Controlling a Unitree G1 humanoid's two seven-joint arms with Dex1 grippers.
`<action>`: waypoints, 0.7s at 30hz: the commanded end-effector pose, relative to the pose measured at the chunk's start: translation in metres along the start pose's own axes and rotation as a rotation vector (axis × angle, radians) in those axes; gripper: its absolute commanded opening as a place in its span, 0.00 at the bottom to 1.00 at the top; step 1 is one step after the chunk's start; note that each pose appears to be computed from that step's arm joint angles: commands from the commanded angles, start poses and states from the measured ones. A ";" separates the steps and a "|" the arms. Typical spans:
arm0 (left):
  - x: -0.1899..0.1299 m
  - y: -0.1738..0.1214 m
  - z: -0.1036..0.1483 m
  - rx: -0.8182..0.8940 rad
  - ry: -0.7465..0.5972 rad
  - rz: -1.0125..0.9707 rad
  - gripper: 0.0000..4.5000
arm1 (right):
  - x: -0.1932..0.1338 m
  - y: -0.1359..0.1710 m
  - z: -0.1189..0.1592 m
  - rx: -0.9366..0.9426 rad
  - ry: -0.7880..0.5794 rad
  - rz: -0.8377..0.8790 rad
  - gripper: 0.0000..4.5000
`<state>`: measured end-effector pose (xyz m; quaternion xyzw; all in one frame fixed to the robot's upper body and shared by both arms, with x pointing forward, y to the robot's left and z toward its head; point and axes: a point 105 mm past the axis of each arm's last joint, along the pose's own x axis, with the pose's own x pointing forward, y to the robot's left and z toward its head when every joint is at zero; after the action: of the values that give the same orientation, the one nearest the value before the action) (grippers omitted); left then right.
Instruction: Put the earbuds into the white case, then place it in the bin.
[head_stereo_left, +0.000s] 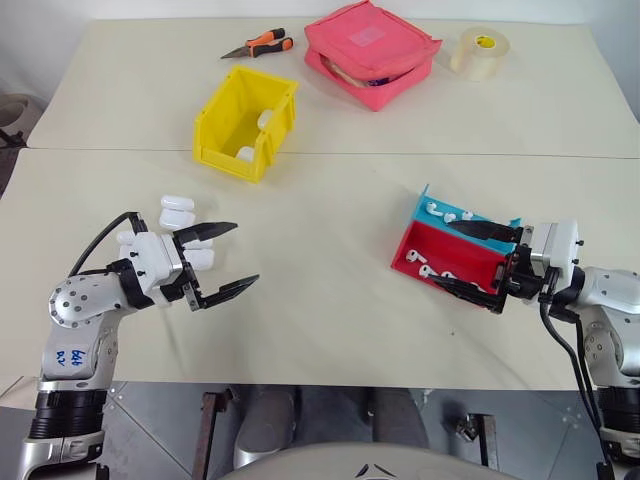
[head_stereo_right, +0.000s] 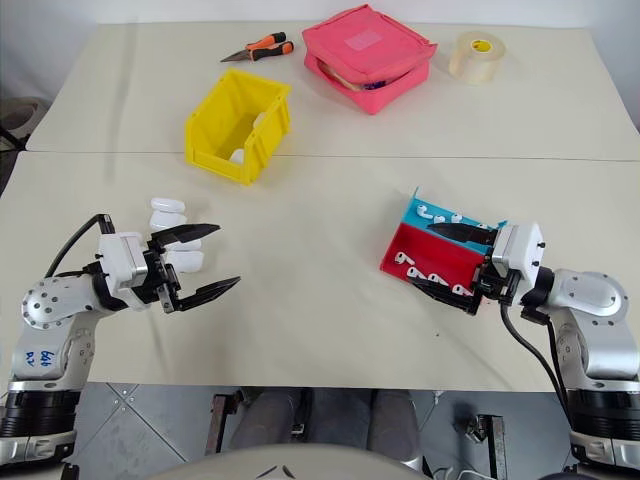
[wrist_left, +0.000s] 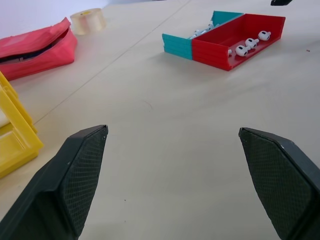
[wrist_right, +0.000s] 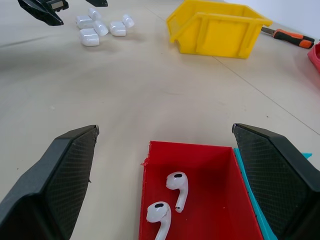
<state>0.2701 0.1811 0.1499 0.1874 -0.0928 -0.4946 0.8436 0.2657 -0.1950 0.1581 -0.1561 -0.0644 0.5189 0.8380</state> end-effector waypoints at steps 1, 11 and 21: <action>-0.004 0.009 0.006 0.049 -0.001 0.069 0.99 | 0.001 0.000 0.007 -0.034 -0.024 0.012 1.00; -0.060 0.007 0.003 -0.042 0.043 0.513 0.99 | 0.049 0.023 0.025 -0.034 -0.195 0.142 1.00; -0.130 -0.024 -0.033 -0.231 0.304 0.944 0.99 | 0.089 0.030 0.055 -0.085 -0.386 0.188 1.00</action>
<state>0.2030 0.2842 0.1083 0.0910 0.0063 -0.0629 0.9938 0.2687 -0.0954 0.1884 -0.0872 -0.2070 0.6133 0.7572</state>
